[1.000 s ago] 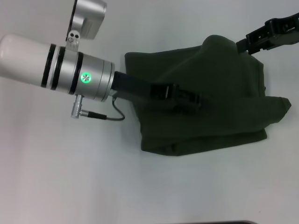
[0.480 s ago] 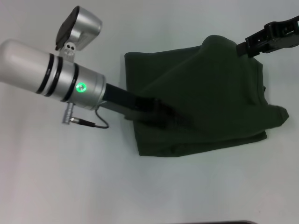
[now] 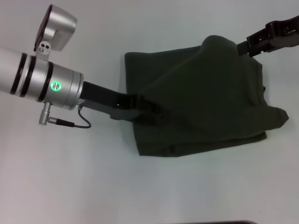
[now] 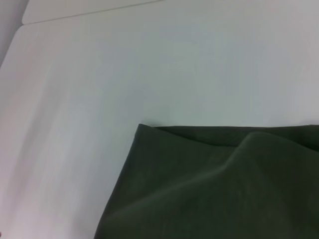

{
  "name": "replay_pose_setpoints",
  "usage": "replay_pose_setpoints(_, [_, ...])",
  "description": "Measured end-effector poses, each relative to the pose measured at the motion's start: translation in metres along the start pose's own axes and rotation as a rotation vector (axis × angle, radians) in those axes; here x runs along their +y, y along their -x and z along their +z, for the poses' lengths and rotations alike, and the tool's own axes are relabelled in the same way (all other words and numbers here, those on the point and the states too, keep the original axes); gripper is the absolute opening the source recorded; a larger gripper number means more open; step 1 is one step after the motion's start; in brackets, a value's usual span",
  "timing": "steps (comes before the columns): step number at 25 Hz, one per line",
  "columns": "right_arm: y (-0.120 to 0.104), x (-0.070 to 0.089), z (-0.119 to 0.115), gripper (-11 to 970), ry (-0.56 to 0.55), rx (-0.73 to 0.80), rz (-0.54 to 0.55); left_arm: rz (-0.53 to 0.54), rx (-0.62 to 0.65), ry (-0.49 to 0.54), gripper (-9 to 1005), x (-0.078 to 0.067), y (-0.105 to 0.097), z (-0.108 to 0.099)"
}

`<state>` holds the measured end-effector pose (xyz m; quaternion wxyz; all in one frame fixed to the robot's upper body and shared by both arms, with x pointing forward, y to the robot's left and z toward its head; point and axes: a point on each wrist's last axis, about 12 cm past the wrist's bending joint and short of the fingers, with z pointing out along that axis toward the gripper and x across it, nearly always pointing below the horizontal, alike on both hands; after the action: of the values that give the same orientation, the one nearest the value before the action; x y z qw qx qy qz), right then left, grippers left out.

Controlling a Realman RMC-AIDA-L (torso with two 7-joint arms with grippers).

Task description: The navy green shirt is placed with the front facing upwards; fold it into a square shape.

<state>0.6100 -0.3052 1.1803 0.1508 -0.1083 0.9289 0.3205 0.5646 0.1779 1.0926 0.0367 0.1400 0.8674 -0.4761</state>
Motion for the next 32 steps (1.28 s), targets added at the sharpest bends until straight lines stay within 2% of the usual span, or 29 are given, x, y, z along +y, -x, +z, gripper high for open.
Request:
replay_pose_setpoints(3, [0.000, 0.003, 0.002, 437, 0.013, 0.010, -0.001, 0.026, 0.004, -0.083, 582, -0.012, -0.001, 0.002])
replay_pose_setpoints(8, [-0.007, 0.009, 0.012, 437, 0.063, 0.094, -0.006, 0.051, 0.018, -0.099, 582, -0.021, 0.002, 0.007])
replay_pose_setpoints(15, [-0.023, 0.012, 0.018, 438, 0.138, 0.224, 0.041, 0.025, -0.058, -0.101, 581, -0.015, 0.009, -0.013])
replay_pose_setpoints(21, [-0.024, 0.012, 0.022, 438, 0.130, 0.220, 0.120, 0.025, -0.076, -0.095, 581, -0.014, 0.011, -0.019])
replay_pose_setpoints(27, [-0.035, 0.017, 0.054, 437, 0.164, 0.243, 0.187, 0.031, -0.080, -0.091, 582, -0.012, 0.011, -0.021])
replay_pose_setpoints(32, [-0.037, 0.026, 0.072, 437, 0.181, 0.280, 0.173, 0.035, -0.090, -0.075, 582, -0.010, 0.013, -0.028])
